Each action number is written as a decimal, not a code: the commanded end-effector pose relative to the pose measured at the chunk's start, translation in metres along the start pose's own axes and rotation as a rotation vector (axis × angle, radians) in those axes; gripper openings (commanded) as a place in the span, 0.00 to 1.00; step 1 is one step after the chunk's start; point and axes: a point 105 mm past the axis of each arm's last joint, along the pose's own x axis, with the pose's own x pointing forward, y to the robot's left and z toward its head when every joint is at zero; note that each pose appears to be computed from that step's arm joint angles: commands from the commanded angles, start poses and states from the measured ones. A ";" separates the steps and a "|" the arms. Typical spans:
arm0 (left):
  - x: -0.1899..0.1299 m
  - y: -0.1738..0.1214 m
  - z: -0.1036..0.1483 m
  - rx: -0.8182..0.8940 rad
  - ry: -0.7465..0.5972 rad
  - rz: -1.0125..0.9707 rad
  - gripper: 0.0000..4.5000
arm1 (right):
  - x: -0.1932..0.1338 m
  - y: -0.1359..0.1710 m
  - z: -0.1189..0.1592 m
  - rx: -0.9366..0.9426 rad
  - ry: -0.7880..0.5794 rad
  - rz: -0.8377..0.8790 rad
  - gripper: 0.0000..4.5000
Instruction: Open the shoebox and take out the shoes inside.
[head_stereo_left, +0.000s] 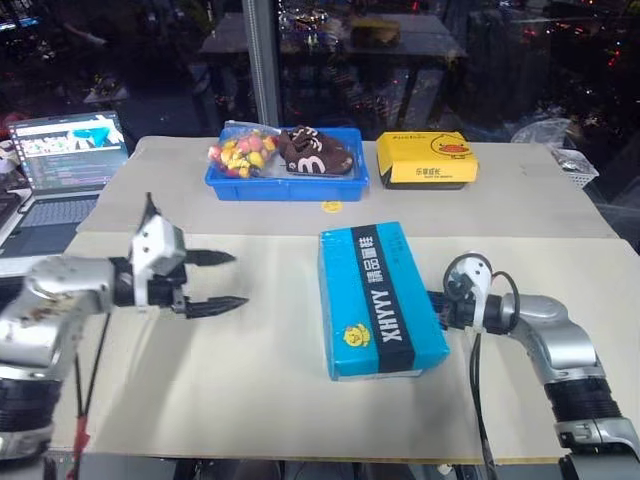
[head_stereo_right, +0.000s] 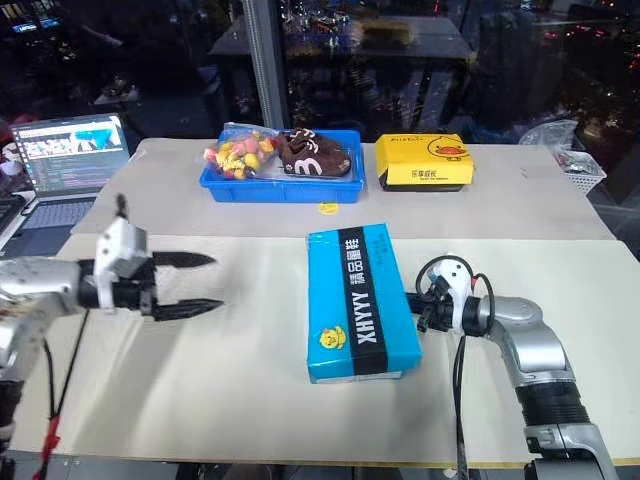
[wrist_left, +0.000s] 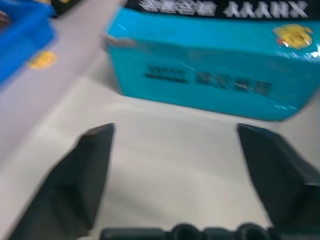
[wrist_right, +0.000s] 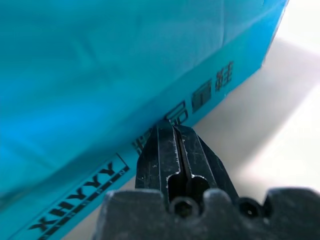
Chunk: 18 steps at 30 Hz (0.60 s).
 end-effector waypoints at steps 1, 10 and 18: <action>-0.022 0.007 0.022 0.042 -0.018 0.046 0.98 | -0.007 0.014 0.066 -0.024 -0.184 0.100 0.00; -0.033 0.013 0.024 0.064 -0.017 0.128 0.98 | 0.017 0.068 0.128 -0.037 -0.280 0.402 0.00; -0.068 0.017 0.057 0.090 -0.037 0.203 0.98 | 0.088 0.116 0.127 -0.138 -0.213 0.519 0.00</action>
